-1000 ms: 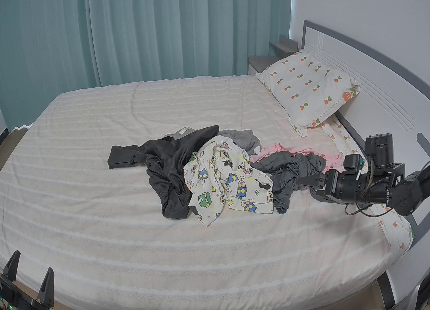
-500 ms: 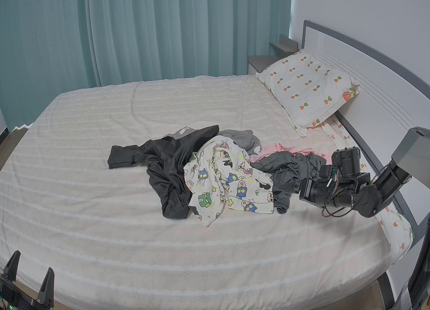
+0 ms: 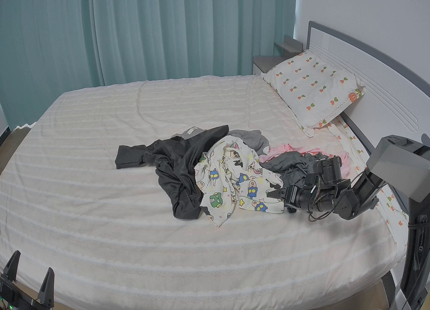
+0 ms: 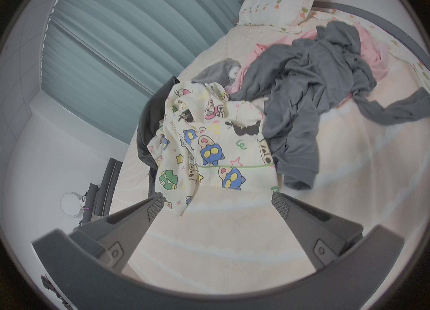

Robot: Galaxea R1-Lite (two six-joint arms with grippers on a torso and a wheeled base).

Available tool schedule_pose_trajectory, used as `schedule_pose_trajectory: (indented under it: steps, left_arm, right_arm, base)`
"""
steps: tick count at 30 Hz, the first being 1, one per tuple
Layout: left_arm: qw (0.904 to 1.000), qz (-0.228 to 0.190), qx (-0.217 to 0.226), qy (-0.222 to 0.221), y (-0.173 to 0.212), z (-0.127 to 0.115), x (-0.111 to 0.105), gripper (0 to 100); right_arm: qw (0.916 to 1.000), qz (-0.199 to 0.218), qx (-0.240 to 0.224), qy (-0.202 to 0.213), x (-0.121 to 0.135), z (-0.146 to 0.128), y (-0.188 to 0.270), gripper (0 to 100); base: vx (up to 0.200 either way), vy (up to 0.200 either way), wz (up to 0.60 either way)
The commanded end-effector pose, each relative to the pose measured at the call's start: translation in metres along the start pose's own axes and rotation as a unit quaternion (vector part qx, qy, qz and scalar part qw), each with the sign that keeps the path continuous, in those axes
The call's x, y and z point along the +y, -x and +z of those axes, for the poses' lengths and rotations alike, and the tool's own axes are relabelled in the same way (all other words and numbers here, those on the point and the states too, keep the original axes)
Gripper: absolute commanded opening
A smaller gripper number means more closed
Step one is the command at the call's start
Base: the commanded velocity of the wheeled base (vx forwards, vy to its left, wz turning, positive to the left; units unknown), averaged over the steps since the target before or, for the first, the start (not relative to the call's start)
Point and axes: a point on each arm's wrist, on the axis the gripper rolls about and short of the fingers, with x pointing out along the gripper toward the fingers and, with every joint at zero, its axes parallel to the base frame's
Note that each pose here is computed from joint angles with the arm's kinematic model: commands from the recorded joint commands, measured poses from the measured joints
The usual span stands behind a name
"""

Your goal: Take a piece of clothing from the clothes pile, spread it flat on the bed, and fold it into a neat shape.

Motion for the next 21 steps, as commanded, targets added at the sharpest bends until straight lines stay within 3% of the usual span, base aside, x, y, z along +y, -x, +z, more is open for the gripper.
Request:
schedule_pose_trajectory:
  steps: [1,12,21]
  left_arm:
    - [1.0000,0.000,0.005,0.000,-0.001,-0.005,0.000,100]
    - [1.0000,0.000,0.004,0.001,-0.001,-0.005,0.000,100]
    - [1.0000,0.000,0.005,0.001,-0.001,-0.005,0.000,100]
  right_arm:
    - [0.9999,-0.010,0.011,-0.005,-0.009,-0.006,-0.012,100]
    - [0.9991,-0.039,0.012,-0.011,-0.027,-0.012,-0.036,100]
    - [0.9990,-0.041,0.008,-0.013,-0.025,0.007,-0.050,100]
  base:
    - [0.000,0.000,0.00]
    - [0.000,0.000,0.00]
    - [0.000,0.000,0.00]
